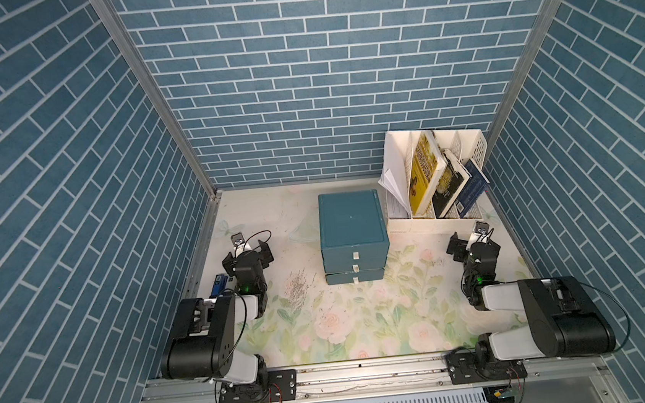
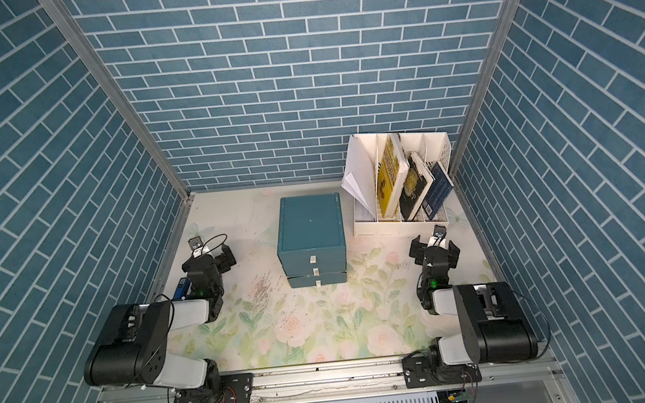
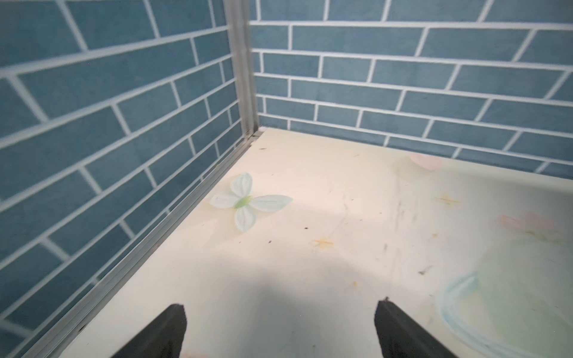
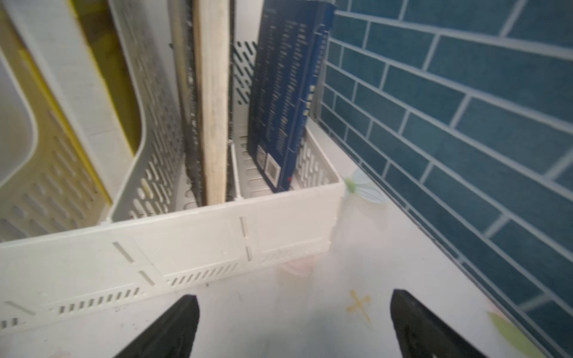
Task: Place the plugs into the drawer by color
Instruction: Reset both arms
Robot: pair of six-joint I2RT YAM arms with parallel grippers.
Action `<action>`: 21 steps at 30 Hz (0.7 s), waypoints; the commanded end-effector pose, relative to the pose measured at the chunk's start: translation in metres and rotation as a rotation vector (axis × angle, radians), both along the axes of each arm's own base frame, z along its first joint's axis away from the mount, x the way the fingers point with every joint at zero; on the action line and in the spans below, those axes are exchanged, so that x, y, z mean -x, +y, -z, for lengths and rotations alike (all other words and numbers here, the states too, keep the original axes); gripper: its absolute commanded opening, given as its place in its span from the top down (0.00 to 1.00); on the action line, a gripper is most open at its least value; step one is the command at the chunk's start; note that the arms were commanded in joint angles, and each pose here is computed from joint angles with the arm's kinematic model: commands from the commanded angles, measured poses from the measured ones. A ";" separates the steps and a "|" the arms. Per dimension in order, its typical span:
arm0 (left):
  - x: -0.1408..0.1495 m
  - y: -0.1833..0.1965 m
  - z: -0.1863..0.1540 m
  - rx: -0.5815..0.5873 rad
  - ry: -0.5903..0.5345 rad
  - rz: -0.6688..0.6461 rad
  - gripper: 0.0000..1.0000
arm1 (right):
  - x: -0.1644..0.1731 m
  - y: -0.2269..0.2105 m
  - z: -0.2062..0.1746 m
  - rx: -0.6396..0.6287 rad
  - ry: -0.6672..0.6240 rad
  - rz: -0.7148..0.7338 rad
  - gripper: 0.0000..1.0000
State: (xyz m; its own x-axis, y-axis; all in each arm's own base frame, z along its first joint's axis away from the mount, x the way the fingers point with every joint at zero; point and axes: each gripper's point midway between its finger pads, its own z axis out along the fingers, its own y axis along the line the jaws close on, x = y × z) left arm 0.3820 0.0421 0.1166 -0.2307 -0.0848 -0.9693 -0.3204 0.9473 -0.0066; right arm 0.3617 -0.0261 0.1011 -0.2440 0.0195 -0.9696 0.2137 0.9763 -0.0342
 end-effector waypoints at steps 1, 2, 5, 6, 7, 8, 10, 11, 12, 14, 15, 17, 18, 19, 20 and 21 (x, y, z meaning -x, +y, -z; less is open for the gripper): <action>-0.005 -0.019 -0.014 -0.031 -0.064 0.125 0.00 | -0.008 0.026 -0.028 0.059 -0.145 -0.171 0.00; -0.004 -0.019 -0.015 -0.032 -0.070 0.125 0.00 | -0.009 0.024 -0.022 0.049 -0.107 -0.163 0.00; 0.015 -0.026 -0.017 -0.054 -0.161 0.170 0.00 | -0.010 0.024 -0.027 0.053 -0.135 -0.165 0.00; 0.019 -0.027 -0.018 -0.060 -0.160 0.166 0.00 | -0.009 0.024 -0.023 0.053 -0.118 -0.166 0.00; 0.020 -0.027 -0.018 -0.061 -0.162 0.163 0.00 | -0.009 0.024 -0.026 0.053 -0.128 -0.164 0.00; 0.016 -0.022 -0.017 -0.059 -0.156 0.120 0.00 | -0.009 0.024 -0.024 0.053 -0.121 -0.164 0.00; 0.014 -0.018 -0.017 -0.037 -0.159 0.126 0.00 | -0.009 0.024 -0.025 0.055 -0.122 -0.163 0.00; 0.012 -0.019 -0.013 -0.035 -0.124 0.130 0.00 | -0.009 0.024 -0.025 0.057 -0.125 -0.162 0.00; 0.015 -0.018 -0.016 -0.040 -0.155 0.123 0.00 | -0.009 0.024 -0.025 0.057 -0.125 -0.162 0.00; 0.012 -0.019 -0.016 -0.037 -0.143 0.127 0.00 | -0.008 0.024 -0.025 0.057 -0.124 -0.164 0.00; 0.012 -0.020 -0.014 -0.036 -0.130 0.132 0.00 | -0.009 0.024 -0.025 0.057 -0.124 -0.162 0.00; 0.011 -0.021 -0.014 -0.038 -0.126 0.140 0.00 | -0.009 0.024 -0.025 0.059 -0.123 -0.160 0.00; 0.011 -0.021 -0.014 -0.039 -0.132 0.140 0.00 | -0.009 0.024 -0.025 0.059 -0.124 -0.161 0.00; 0.011 -0.021 -0.014 -0.038 -0.128 0.141 0.00 | -0.009 0.024 -0.025 0.059 -0.124 -0.162 0.00; 0.011 -0.021 -0.015 -0.039 -0.133 0.140 0.00 | -0.009 0.024 -0.026 0.059 -0.126 -0.161 0.00; 0.011 -0.021 -0.014 -0.039 -0.130 0.140 0.00 | -0.009 0.025 -0.025 0.059 -0.124 -0.163 0.00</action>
State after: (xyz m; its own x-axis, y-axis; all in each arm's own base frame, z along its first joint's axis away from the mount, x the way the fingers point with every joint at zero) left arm 0.3668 0.0209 0.1210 -0.1401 -0.0271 -0.9898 -0.1888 0.9820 -0.0002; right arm 0.3700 -0.0038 0.1178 -0.1511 -0.0397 -0.9877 0.0718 0.9961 -0.0510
